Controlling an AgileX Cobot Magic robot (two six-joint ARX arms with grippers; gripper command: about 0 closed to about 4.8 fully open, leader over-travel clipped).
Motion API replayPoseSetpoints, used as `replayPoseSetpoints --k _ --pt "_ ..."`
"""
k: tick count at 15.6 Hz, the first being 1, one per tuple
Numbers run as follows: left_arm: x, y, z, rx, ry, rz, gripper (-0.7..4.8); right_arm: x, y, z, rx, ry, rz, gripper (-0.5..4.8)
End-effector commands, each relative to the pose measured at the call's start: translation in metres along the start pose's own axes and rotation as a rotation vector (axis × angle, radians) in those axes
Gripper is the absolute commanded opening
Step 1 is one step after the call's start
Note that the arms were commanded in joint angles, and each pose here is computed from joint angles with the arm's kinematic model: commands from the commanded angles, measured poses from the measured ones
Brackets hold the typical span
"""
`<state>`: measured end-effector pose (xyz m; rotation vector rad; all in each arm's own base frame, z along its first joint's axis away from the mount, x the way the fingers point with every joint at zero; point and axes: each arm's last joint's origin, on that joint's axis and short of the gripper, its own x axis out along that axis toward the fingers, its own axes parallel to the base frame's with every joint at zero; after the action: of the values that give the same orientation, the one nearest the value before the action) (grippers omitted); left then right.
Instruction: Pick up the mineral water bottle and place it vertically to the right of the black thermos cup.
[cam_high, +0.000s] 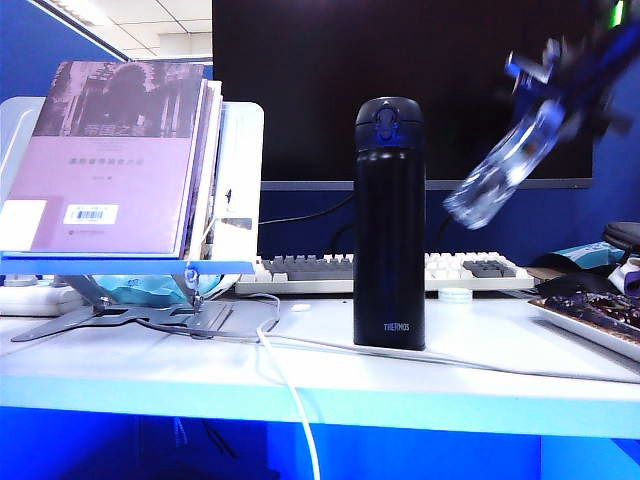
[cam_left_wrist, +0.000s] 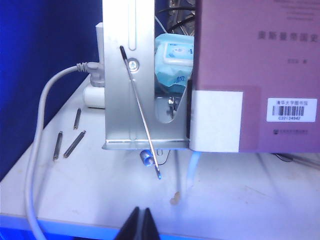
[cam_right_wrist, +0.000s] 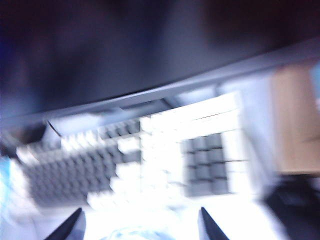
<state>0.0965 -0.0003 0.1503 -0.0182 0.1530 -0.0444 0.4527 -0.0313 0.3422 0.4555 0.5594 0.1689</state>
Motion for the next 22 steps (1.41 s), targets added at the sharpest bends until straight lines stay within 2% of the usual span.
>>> replayPoseSetpoints --k 1,5,7,9,10,14,17,22 --pt "0.0 0.0 -0.001 0.004 0.007 -0.005 -0.04 -0.048 0.033 0.013 -0.215 -0.018 -0.036 2.82" --pt "0.0 0.0 -0.001 0.004 0.007 -0.004 -0.04 -0.09 0.068 0.003 -0.407 0.044 -0.056 2.82" --pt "0.0 0.0 -0.001 0.004 0.007 -0.004 -0.04 -0.095 0.077 -0.006 -0.472 0.109 -0.059 2.82" --pt "0.0 0.0 -0.001 0.004 0.007 -0.004 -0.04 -0.092 0.095 -0.026 -0.58 0.227 -0.057 2.82" --pt "0.0 0.0 -0.001 0.004 0.007 -0.003 -0.04 -0.091 0.101 -0.03 -0.602 0.243 -0.062 2.82" --pt "0.0 0.0 -0.001 0.004 0.007 -0.004 -0.04 -0.088 0.119 -0.039 -0.648 0.258 -0.016 2.82" --pt "0.0 0.0 -0.001 0.004 0.007 -0.004 -0.04 -0.092 0.123 -0.041 -0.648 0.259 -0.006 2.82" --pt "0.0 0.0 -0.001 0.004 0.007 -0.004 -0.04 -0.161 0.138 -0.03 -0.654 0.118 0.011 2.82"
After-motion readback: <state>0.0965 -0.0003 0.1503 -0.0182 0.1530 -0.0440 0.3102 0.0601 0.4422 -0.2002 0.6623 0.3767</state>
